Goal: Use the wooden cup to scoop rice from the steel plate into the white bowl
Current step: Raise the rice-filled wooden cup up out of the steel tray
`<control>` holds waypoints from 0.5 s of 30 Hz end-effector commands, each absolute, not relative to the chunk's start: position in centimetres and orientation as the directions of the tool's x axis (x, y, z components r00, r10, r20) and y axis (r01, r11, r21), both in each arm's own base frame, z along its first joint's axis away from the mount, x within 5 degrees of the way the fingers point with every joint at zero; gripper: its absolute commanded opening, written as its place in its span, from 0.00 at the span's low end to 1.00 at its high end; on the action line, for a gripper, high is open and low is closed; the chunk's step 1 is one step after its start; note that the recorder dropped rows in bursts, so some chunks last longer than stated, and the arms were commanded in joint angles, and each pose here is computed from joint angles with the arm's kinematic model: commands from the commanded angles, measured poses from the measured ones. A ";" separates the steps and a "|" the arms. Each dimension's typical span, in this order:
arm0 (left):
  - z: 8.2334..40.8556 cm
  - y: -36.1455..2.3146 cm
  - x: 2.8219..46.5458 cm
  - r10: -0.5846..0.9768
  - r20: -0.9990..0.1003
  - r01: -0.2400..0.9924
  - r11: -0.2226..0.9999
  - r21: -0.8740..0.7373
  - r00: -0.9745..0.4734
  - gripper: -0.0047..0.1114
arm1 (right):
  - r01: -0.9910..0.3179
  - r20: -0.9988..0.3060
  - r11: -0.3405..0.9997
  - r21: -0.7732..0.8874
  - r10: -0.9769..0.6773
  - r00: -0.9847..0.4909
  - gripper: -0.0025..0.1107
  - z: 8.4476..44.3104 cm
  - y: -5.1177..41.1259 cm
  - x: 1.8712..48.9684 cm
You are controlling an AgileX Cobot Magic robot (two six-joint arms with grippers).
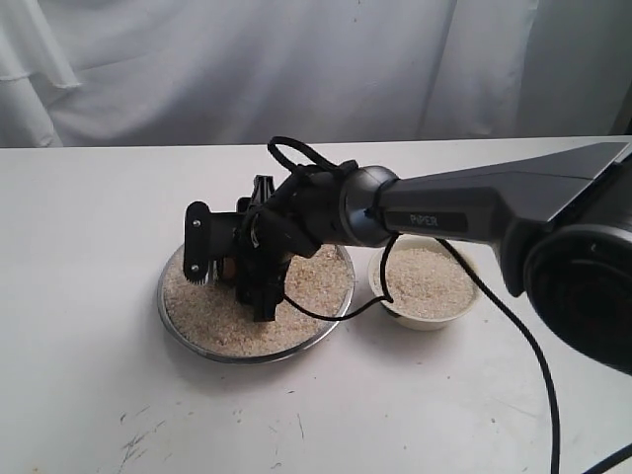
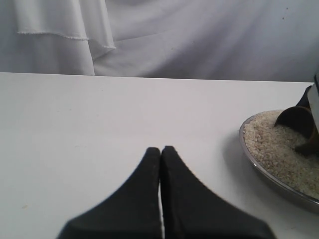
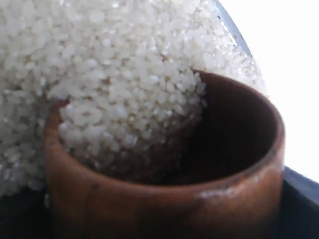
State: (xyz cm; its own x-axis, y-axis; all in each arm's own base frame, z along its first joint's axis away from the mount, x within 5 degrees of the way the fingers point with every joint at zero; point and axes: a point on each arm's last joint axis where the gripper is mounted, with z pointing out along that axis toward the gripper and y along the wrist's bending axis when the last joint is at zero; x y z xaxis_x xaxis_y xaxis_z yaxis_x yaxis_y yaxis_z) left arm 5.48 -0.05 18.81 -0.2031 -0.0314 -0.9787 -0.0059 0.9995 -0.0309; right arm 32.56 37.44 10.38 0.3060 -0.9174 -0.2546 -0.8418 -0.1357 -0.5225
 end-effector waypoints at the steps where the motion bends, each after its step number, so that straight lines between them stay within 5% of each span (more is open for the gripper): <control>1: 18.7 -0.1 5.5 -0.035 -0.980 -0.005 0.999 -0.035 -0.196 0.04 | -0.892 -0.237 -0.137 -0.431 -0.936 0.258 0.02 8.0 36.7 32.1; 15: 18.7 -0.1 5.5 -0.035 -0.980 -0.005 0.999 -0.035 -0.196 0.04 | -0.938 -0.310 -0.072 -0.339 -0.933 0.183 0.02 8.7 35.7 32.8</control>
